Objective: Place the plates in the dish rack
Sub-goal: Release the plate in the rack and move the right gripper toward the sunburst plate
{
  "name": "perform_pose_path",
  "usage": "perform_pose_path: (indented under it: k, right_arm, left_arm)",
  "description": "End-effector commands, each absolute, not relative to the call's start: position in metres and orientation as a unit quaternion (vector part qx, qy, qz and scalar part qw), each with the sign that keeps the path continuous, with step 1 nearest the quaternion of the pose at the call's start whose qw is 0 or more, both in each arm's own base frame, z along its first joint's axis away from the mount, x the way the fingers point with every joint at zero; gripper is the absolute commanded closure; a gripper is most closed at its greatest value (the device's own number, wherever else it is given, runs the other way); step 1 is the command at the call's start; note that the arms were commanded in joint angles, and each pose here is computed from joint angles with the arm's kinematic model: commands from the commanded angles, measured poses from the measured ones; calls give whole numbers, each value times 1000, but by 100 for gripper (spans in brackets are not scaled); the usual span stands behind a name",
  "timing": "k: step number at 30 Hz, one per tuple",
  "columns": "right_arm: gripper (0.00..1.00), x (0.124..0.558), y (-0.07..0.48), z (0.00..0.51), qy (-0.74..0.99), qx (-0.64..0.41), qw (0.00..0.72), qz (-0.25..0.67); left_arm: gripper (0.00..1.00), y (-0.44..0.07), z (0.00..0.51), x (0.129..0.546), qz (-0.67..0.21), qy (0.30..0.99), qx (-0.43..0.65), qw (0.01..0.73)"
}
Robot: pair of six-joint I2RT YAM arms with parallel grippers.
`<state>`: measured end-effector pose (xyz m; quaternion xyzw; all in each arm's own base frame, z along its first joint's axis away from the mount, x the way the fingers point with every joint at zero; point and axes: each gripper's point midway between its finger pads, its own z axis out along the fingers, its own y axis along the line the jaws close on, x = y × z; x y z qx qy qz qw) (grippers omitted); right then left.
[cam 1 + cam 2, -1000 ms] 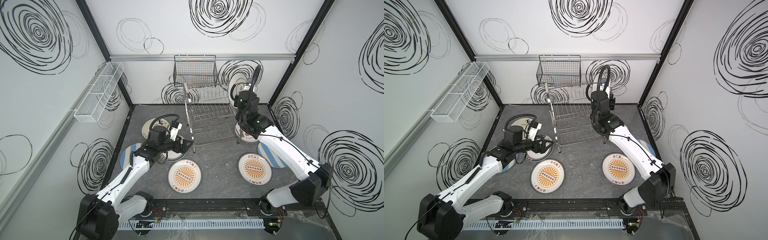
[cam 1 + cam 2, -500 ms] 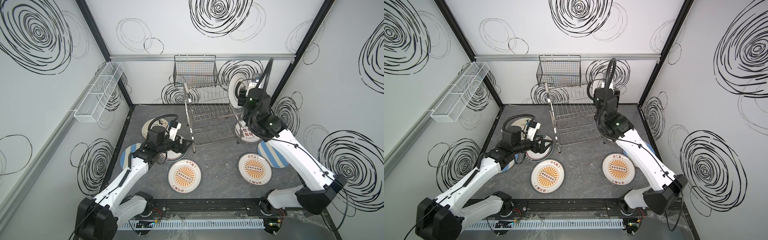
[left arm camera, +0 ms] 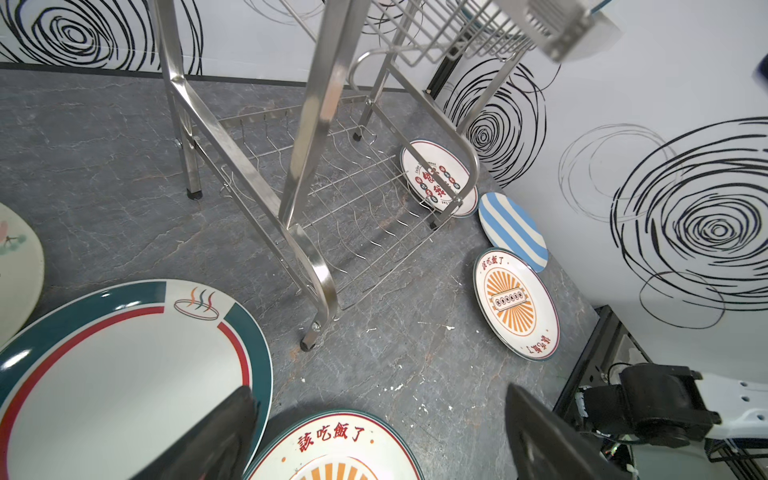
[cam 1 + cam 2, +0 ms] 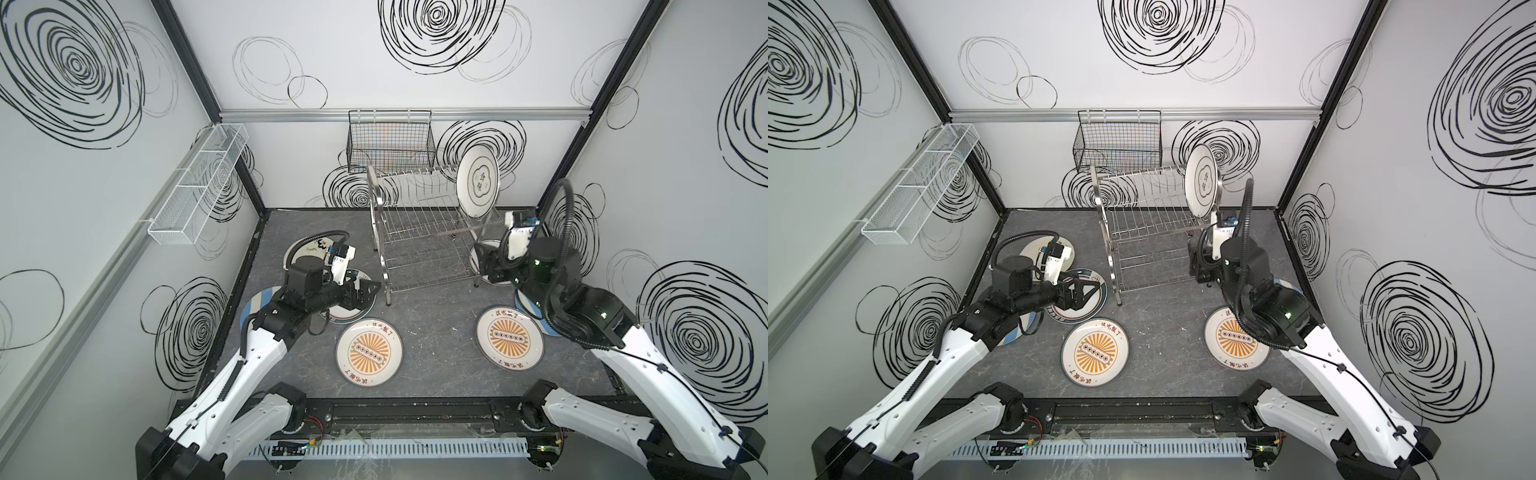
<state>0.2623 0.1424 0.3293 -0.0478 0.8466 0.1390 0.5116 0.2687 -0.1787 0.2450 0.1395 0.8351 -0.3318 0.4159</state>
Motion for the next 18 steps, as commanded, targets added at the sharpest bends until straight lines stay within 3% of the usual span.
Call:
perform_pose_path:
  k: [1,10,18]
  right_arm:
    - [30,229,145,244,906,-5,398,148]
    - [23,181,140,102,950,37,282,126]
    - [22,182,125,71,951,65,284,103]
  left_arm:
    - [4,-181,233,261,-341,841,123,400]
    - [4,-203,208,247,-370,847,122,362]
    - [4,-204,202,242,-359,844,129,377]
